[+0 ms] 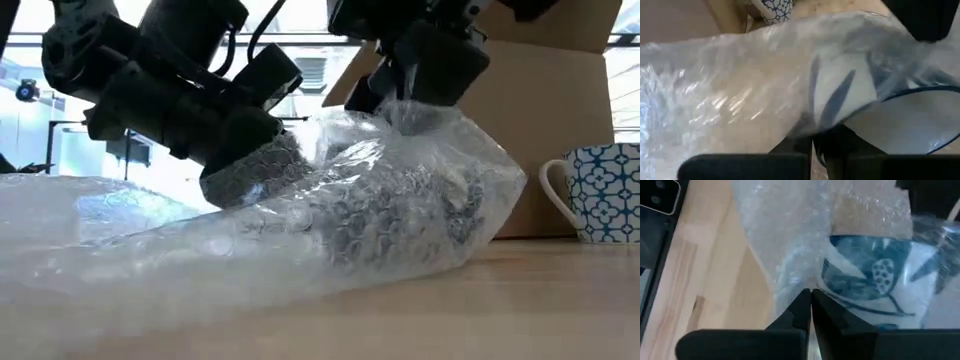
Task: Wrap mug
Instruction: Wrap the blue mug with the right bubble wrap
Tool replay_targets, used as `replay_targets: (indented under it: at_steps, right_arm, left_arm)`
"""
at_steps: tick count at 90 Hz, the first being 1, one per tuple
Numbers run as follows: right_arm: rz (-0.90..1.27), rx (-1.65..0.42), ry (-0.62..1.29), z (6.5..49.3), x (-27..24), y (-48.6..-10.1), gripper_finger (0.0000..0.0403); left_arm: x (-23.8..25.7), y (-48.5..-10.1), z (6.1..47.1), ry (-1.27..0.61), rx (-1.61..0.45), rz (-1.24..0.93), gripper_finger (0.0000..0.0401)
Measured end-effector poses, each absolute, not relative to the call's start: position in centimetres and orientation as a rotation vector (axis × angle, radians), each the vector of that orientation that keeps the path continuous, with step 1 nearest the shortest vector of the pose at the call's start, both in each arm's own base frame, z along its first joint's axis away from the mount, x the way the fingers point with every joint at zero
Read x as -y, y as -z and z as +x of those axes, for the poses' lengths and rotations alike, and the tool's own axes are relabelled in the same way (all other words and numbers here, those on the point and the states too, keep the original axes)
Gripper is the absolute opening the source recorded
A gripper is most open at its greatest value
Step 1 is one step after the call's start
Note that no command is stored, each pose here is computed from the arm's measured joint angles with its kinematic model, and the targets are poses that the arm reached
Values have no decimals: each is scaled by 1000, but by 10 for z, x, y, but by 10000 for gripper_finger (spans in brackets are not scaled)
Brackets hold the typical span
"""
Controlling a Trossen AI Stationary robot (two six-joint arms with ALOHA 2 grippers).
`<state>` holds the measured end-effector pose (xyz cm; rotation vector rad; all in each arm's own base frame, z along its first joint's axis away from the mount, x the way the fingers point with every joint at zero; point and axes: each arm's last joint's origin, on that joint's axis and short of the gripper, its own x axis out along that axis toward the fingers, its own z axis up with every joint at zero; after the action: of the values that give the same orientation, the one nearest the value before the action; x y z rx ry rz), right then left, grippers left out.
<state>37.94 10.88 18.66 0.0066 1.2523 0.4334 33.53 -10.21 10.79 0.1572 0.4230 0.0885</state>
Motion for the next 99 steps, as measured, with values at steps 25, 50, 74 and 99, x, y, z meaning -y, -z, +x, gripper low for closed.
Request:
replay_targets:
  at_steps: [25, 50, 74, 99]
  right_arm:
    - [19, -1293, -426, 378, -109, -207, 0]
    - [39, -1332, -421, 371, -118, -211, 0]
    - [-45, -1271, -342, 384, -121, -184, 0]
    - [3, -1331, -490, 391, -126, -149, 1]
  left_arm:
    - [102, -108, 335, -87, -426, 160, 5]
    - [102, -108, 335, -86, -427, 161, 5]
    - [102, -108, 335, -82, -427, 161, 5]
    - [103, -109, 336, -76, -423, 171, 5]
